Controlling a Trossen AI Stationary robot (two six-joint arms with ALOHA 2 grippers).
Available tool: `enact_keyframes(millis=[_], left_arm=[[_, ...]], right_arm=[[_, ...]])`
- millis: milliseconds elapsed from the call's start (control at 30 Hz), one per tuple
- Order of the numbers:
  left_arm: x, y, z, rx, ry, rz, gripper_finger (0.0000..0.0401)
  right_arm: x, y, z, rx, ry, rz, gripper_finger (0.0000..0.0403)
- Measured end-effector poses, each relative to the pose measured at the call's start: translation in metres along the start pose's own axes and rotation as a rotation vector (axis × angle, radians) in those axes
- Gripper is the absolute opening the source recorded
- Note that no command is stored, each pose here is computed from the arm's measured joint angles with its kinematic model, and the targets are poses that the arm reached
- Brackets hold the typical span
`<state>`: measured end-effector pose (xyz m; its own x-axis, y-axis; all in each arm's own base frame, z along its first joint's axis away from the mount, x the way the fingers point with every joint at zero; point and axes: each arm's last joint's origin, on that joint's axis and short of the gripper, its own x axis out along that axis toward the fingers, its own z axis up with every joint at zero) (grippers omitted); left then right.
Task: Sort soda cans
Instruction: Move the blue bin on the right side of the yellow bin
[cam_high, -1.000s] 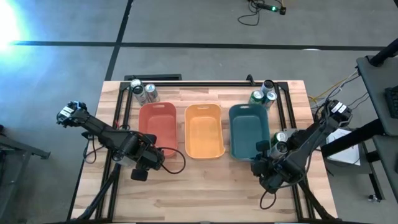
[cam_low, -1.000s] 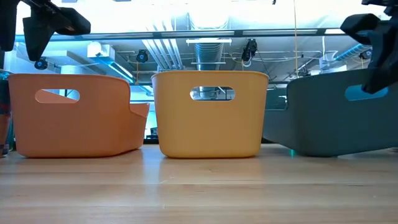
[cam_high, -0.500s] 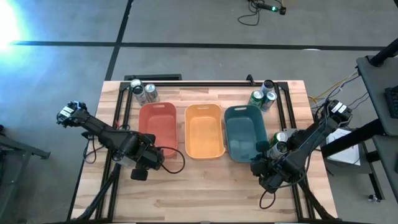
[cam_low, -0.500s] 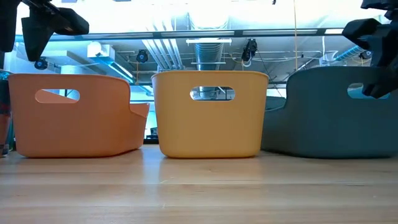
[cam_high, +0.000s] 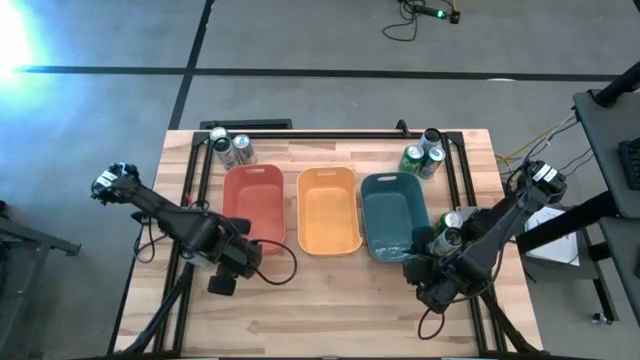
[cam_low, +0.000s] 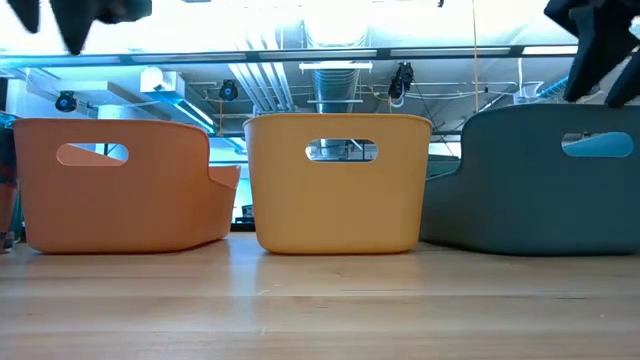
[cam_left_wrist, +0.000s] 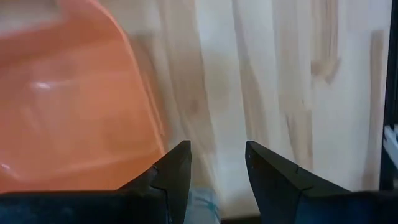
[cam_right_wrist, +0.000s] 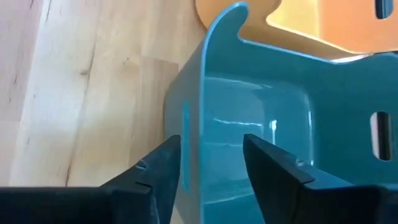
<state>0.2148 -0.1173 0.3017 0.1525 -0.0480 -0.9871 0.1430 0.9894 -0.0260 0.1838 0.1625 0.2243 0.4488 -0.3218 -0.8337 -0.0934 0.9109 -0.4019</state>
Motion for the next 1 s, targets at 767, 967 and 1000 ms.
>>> enact_keyframes(millis=[767,967,1000], left_arm=[[-0.004,-0.018,0.080,-0.198,-0.654,0.040,0.0137],[0.012,-0.025,0.103,-0.203,-0.660,0.041,0.0137],[0.013,-0.026,0.107,-0.204,-0.660,0.042,0.0137]], right_arm=[[0.022,-0.016,0.025,0.241,-0.030,0.115,0.0104],[0.028,-0.019,0.023,0.244,0.010,0.150,0.0026],[0.027,-0.020,0.023,0.243,0.010,0.152,0.0018]])
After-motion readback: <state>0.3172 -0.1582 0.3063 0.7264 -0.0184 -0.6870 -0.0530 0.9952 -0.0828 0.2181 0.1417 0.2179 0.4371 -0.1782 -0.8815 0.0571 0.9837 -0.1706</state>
